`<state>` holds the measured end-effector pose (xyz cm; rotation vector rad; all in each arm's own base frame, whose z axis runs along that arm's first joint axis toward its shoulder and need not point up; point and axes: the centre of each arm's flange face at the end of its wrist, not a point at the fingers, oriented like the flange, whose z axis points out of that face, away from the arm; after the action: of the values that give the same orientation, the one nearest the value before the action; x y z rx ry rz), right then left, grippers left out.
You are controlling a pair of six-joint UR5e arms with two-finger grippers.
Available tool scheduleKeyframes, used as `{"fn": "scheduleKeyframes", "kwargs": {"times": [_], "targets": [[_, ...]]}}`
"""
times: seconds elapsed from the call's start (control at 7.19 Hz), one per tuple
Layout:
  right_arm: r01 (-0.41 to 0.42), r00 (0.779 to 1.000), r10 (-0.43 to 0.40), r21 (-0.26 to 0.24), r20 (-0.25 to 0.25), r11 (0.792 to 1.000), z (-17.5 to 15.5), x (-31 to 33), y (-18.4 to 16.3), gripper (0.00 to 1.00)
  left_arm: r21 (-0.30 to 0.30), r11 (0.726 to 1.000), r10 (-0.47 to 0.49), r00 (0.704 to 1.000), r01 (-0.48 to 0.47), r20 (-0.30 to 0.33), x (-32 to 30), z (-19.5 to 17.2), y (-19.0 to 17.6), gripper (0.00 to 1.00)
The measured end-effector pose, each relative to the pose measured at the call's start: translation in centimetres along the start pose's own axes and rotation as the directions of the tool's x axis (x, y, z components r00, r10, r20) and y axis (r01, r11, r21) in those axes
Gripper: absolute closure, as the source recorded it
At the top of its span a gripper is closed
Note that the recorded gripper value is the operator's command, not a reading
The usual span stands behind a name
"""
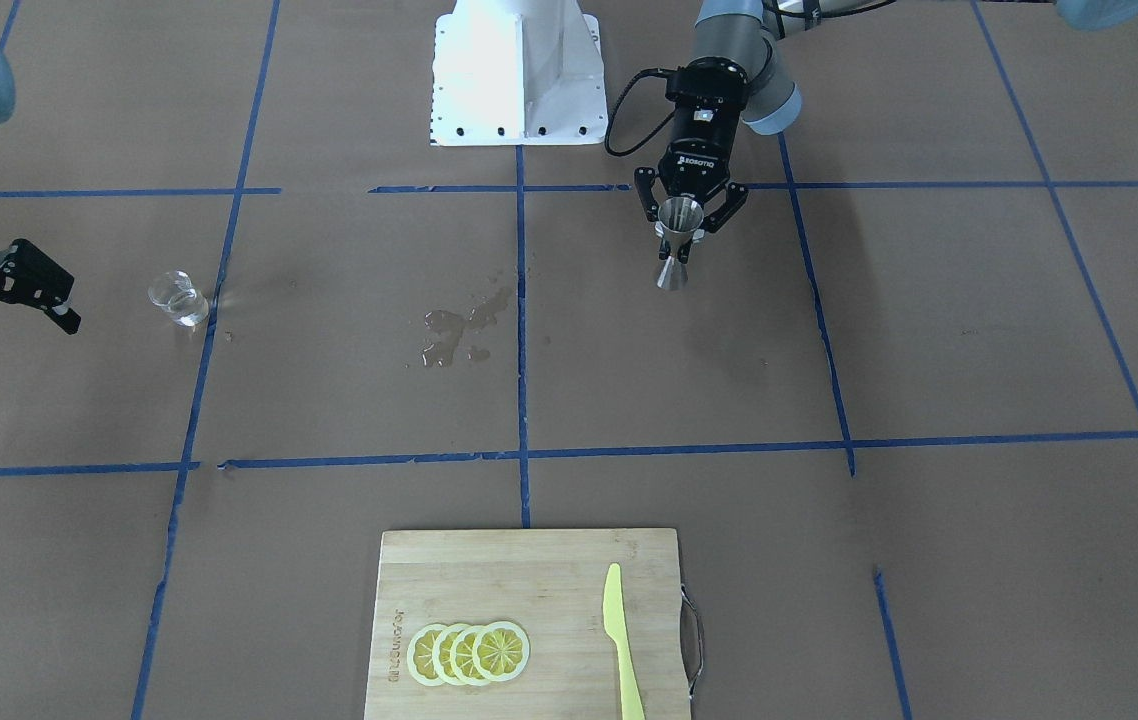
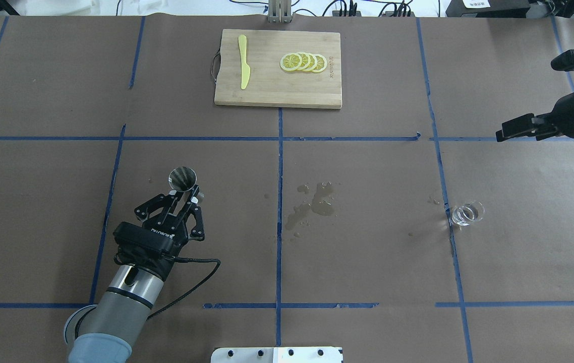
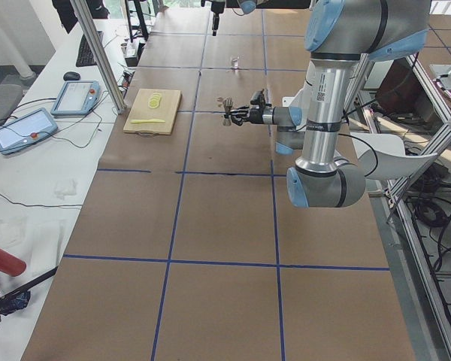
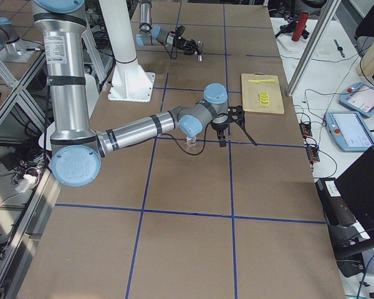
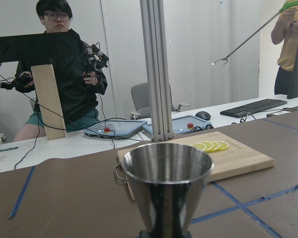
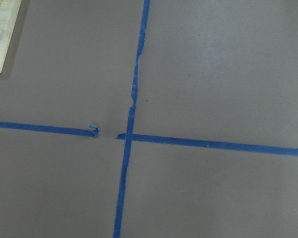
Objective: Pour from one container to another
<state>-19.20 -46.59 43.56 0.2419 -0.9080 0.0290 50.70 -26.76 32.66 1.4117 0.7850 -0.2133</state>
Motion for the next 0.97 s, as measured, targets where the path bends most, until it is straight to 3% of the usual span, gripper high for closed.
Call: {"fn": "scheduleKeyframes", "kwargs": {"times": [0.28,0.56,0.83,0.97], "targets": [[-0.064,0.997,0.065,0.038,-0.028,0.997,0.8,-4.8,4.7,0.00,0.005,1.000,0.001,1.000,-0.001,-0.008,0.9,0.3,-0.6,1.00],[-0.133,0.987,0.142,0.121,-0.069,0.984,2.7,-8.9,9.5,0.01,0.003,1.000,0.000,1.000,0.000,-0.016,1.0,0.8,-0.9,1.00],[-0.154,0.975,0.191,0.279,-0.110,0.948,5.2,-12.0,14.7,0.04,0.003,1.000,-0.005,1.000,0.005,-0.022,1.3,1.1,-1.2,1.00],[-0.155,0.970,0.211,0.363,-0.119,0.919,6.1,-12.6,16.8,0.05,0.005,1.000,-0.008,1.000,0.008,-0.022,1.3,1.3,-1.4,1.00]]}}
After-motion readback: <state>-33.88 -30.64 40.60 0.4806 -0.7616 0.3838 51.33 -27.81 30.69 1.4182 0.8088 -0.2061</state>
